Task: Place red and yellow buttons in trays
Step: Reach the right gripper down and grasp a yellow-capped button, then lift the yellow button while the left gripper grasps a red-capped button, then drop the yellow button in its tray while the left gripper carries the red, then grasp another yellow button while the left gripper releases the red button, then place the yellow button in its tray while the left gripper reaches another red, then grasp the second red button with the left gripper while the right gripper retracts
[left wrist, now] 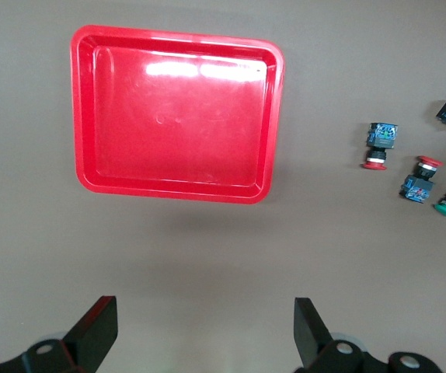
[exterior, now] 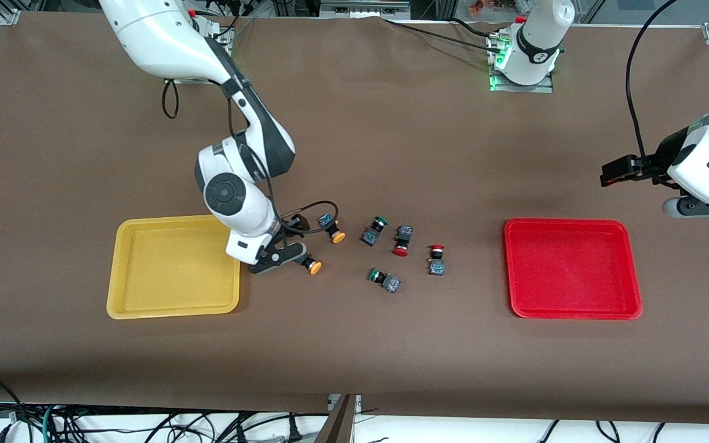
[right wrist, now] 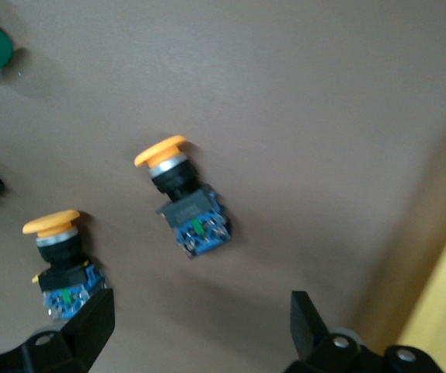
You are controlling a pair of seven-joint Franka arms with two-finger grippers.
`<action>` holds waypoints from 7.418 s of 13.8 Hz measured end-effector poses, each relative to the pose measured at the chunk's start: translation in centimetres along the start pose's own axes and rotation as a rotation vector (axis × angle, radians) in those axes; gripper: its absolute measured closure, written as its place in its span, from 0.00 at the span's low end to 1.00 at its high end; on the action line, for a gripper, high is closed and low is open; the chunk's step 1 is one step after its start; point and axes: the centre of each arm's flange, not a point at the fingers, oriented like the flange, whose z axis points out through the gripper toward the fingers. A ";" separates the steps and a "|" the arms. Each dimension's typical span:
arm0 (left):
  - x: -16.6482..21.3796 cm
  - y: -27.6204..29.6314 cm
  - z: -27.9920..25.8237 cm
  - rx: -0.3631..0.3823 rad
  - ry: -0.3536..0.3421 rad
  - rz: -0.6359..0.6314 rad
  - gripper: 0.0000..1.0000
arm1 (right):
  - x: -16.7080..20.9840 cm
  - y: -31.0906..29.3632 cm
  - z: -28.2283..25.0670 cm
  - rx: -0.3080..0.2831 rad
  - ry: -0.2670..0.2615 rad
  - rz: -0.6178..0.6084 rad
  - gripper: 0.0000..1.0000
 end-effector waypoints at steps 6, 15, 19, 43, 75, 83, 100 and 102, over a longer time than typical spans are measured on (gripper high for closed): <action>1.6 1.1 2.5 0.002 -0.023 0.017 0.00 | 0.2 -2.9 6.4 -0.002 0.101 -0.050 0.01; 8.2 16.5 17.6 -0.003 0.050 0.081 0.00 | 1.1 -1.5 7.4 -0.019 0.171 -0.089 0.24; 10.3 19.5 24.3 -0.022 0.098 0.067 0.00 | 1.4 -1.7 6.7 -0.016 0.178 -0.094 0.31; 9.4 26.8 37.3 -0.018 0.089 0.073 0.59 | 2.2 -0.5 6.7 -0.102 0.229 -0.278 0.67; 11.5 -17.7 36.5 -0.055 0.035 0.042 0.58 | -3.2 -9.5 5.1 0.057 0.030 0.219 0.14; 13.8 -10.3 29.3 -0.068 0.039 0.112 0.00 | -2.8 -8.0 5.3 -0.063 0.066 0.155 0.53; 0.5 36.0 35.6 0.003 0.039 0.184 0.00 | -3.2 16.3 -8.4 -0.108 -0.046 0.102 0.00; -0.4 36.9 37.1 0.005 0.042 0.194 0.00 | -3.8 15.3 -13.1 -0.090 -0.042 0.139 0.00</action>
